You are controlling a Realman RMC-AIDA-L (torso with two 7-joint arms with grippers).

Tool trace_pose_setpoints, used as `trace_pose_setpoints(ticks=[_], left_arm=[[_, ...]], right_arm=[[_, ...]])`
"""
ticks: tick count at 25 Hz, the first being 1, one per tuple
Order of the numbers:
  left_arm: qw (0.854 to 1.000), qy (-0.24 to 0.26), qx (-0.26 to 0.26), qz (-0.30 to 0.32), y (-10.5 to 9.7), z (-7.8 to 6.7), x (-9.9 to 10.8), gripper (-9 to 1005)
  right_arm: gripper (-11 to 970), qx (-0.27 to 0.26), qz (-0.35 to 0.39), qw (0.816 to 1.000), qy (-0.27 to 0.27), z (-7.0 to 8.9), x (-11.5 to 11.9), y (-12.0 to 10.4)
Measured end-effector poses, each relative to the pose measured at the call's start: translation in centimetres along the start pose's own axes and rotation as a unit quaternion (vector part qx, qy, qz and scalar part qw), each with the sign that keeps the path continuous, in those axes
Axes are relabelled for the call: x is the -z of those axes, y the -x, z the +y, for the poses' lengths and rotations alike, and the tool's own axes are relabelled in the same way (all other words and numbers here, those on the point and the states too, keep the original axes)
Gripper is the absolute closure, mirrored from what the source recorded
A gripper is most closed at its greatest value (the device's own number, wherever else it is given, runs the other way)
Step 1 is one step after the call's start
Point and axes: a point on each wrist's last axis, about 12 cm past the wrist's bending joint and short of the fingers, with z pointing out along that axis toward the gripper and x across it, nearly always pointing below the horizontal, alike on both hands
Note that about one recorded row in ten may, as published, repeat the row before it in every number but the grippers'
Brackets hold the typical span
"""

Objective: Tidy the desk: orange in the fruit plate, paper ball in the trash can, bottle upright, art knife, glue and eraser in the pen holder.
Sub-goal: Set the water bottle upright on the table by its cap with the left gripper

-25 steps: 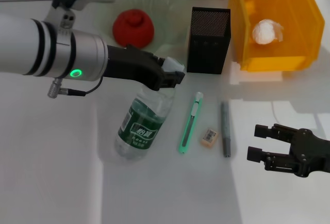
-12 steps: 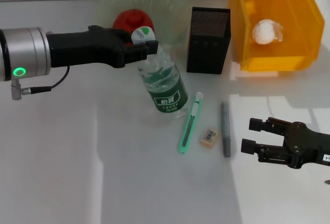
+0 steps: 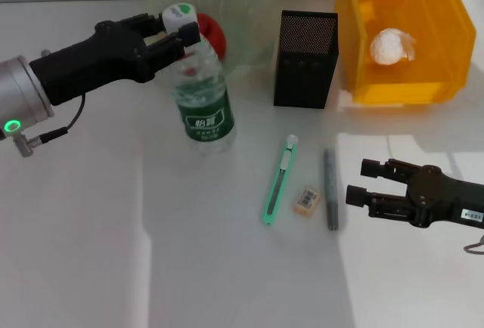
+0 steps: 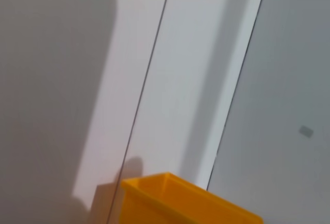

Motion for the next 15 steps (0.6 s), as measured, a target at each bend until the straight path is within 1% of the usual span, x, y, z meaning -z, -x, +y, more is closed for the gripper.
trace_pose_setpoints(ticks=[1, 2, 8, 11, 15], left_arm=[[1.0, 0.007, -0.008, -0.017, -0.6, 0.1, 0.1, 557], [1.0, 0.007, -0.008, -0.017, -0.6, 0.1, 0.1, 557], [0.997, 0.03, -0.04, -0.056, -2.2, 0.2, 0.2, 557], [0.996, 0.032, -0.05, -0.068, -3.1, 0.0, 0.1, 557], [0.994, 0.04, -0.064, -0.077, -3.7, 0.0, 0.1, 559]], right_arm=[[119, -0.003, -0.006, 1.0, -0.004, -0.1, -0.2, 0.1], [119, -0.003, -0.006, 1.0, -0.004, -0.1, -0.2, 0.1], [119, -0.016, -0.021, 1.0, -0.015, -0.6, -0.8, 0.3], [118, -0.023, -0.027, 0.999, -0.021, -0.8, -1.1, 0.2], [118, -0.022, -0.032, 0.999, -0.021, -0.8, -1.3, 0.1]])
